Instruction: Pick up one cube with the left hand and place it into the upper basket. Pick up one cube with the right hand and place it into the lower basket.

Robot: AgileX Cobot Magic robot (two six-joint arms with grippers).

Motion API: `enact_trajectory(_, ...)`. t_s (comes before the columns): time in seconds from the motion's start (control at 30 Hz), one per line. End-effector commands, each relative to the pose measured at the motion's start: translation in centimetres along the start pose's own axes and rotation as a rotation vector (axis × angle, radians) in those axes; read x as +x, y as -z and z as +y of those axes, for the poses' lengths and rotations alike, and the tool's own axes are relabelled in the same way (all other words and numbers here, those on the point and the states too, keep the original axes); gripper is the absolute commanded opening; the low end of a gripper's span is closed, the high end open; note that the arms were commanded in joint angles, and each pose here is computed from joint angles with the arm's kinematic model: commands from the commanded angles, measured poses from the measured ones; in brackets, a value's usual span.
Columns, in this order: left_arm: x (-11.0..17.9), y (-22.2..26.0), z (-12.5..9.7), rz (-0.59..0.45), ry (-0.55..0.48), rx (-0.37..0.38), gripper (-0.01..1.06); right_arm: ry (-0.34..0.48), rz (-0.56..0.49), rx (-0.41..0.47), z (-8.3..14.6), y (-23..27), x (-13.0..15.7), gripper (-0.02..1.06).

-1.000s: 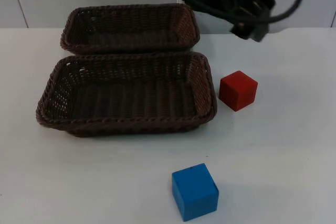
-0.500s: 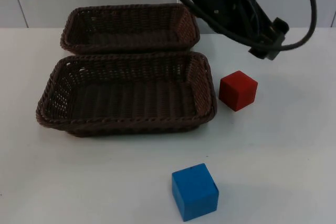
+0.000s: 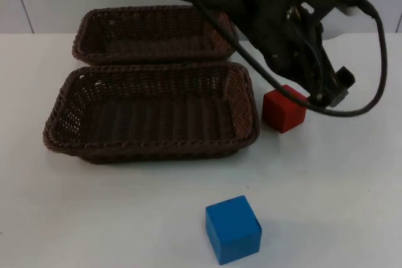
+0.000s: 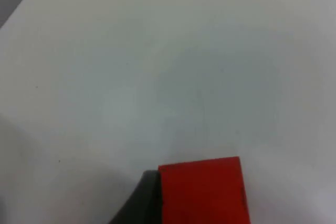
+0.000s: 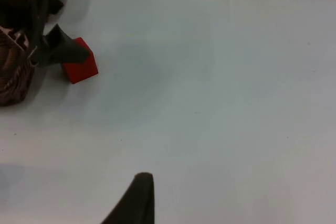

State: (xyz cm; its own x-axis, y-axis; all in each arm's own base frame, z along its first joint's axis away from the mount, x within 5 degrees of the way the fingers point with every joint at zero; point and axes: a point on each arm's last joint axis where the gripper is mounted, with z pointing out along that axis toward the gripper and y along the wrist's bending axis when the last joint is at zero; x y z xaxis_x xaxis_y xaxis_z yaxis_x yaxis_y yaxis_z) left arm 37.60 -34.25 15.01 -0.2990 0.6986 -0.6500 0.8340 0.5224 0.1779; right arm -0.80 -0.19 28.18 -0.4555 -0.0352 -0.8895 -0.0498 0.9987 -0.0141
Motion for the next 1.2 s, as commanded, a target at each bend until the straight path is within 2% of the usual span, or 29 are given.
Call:
enact_trajectory(0.0, 0.0, -0.7, -0.1, -0.017, -0.027, -0.014, 1.03, 0.004, 0.002, 0.007, -0.1, -0.1, 0.1, 1.05)
enact_trajectory(0.27, 0.3, -3.2, -0.1, 0.017, -0.037, 0.004, 1.03, 0.005, 0.002, 0.009, -0.1, -0.1, 0.1, 1.05)
enact_trajectory(0.47, 0.7, -4.7, 0.2, 0.022, -0.08, -0.015, 1.03, 0.005, 0.002, 0.009, -0.1, -0.1, 0.1, 1.05)
enact_trajectory(0.73, 2.6, -5.8, 1.4, 0.076, -0.03, -0.02, 1.03, 0.005, 0.002, 0.009, -0.1, -0.1, 0.1, 1.05)
enact_trajectory(1.17, 3.9, -7.0, 1.2, 0.112, -0.043, -0.014, 1.03, 0.005, 0.002, 0.009, -0.1, -0.1, 0.1, 1.05)
